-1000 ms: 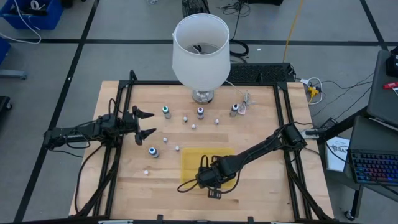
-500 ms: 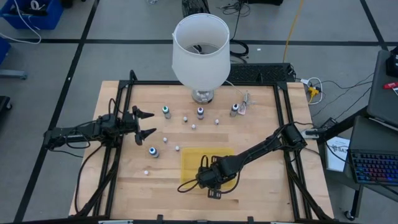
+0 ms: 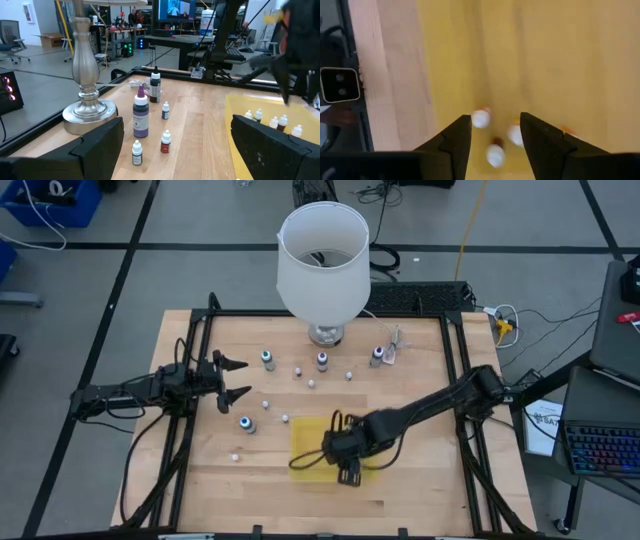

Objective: Pick & Place food coloring
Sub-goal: Put the large blue food coloring bottle into the transparent bin

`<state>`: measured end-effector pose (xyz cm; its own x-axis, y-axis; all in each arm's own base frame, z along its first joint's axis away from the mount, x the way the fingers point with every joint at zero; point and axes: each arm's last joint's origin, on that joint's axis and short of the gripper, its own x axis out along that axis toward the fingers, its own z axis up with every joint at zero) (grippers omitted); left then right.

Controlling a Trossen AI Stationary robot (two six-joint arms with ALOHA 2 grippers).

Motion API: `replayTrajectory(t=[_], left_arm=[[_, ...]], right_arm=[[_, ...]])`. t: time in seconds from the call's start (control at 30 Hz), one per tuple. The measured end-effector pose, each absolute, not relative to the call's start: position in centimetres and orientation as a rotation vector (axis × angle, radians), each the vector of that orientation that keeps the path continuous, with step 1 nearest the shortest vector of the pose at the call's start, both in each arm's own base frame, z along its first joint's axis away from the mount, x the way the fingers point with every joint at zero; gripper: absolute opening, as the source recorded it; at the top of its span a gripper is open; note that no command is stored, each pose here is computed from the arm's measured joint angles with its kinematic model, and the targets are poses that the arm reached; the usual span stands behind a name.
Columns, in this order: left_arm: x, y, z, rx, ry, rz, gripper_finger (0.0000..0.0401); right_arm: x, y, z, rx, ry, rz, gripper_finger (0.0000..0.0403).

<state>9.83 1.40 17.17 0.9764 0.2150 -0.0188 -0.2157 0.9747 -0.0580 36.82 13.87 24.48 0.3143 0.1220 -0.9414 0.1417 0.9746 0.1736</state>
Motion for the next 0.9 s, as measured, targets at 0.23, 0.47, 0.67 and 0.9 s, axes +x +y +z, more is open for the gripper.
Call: replayTrajectory(t=[0.23,0.47,0.67,0.9], left_arm=[[9.8,1.4,17.2,-0.06,0.012,0.217,0.0365],[9.8,1.4,17.2,-0.06,0.012,0.217,0.0365],[9.8,1.4,17.2,-0.06,0.012,0.217,0.0365],[9.8,1.4,17.2,-0.06,0.012,0.217,0.0365]], right_arm=[[33.9,7.8,29.9,0.233,1.191,-0.268,0.0169],[30.9,-0.2,33.1,0.301,1.158,-0.555,0.0212],[29.7,-6.7,33.4,0.419,1.155,-0.727,0.0244],[28.9,-11.4,31.6,0.518,1.2,-0.752,0.0245]])
